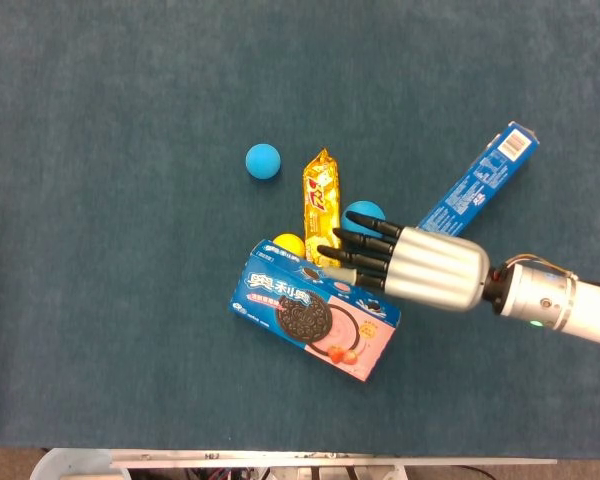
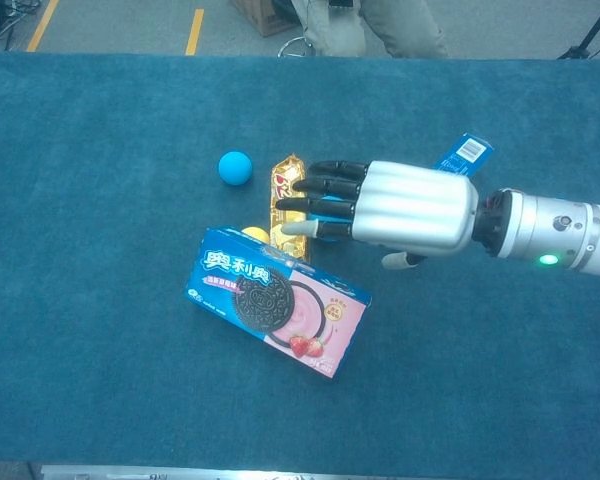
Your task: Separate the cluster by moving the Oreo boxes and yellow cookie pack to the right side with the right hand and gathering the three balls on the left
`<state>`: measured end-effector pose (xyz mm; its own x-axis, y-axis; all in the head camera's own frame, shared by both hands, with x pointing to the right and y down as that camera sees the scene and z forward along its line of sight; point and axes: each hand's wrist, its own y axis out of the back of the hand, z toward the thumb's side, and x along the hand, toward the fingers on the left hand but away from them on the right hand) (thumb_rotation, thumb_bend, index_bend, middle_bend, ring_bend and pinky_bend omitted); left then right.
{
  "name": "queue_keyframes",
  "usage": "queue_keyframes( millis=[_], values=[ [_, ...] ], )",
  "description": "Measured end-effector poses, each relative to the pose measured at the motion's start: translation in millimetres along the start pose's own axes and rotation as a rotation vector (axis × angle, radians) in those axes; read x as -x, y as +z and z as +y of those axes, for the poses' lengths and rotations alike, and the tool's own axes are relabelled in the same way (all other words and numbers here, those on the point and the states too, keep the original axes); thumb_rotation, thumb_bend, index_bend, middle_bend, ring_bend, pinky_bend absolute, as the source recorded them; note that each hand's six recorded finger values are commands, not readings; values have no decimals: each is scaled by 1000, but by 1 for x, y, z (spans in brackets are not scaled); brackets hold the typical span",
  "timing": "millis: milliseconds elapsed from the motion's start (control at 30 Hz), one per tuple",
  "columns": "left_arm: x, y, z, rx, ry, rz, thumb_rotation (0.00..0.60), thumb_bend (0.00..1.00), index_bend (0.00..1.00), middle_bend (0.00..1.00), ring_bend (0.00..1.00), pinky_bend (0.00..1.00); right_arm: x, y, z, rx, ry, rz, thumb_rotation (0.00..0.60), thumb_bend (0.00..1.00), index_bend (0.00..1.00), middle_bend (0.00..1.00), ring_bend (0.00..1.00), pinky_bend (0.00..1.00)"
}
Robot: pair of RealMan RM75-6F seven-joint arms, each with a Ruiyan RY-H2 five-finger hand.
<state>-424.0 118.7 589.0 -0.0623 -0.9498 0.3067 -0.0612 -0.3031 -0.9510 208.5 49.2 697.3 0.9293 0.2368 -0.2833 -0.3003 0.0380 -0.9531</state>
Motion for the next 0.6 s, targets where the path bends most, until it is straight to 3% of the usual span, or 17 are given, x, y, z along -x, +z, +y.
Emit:
queue_keyframes(
  millis=[200, 600],
  values=[
    [0, 2, 0, 4, -8, -2, 600, 333, 156, 143, 101, 103, -3, 10, 4, -11, -37, 47, 600, 0, 0, 0, 0, 83],
    [-4, 7, -3, 13, -27, -15, 600, 333, 156, 143, 101, 104, -17, 23, 2, -42, -6, 112, 600, 0, 0, 0, 0, 80]
  ],
)
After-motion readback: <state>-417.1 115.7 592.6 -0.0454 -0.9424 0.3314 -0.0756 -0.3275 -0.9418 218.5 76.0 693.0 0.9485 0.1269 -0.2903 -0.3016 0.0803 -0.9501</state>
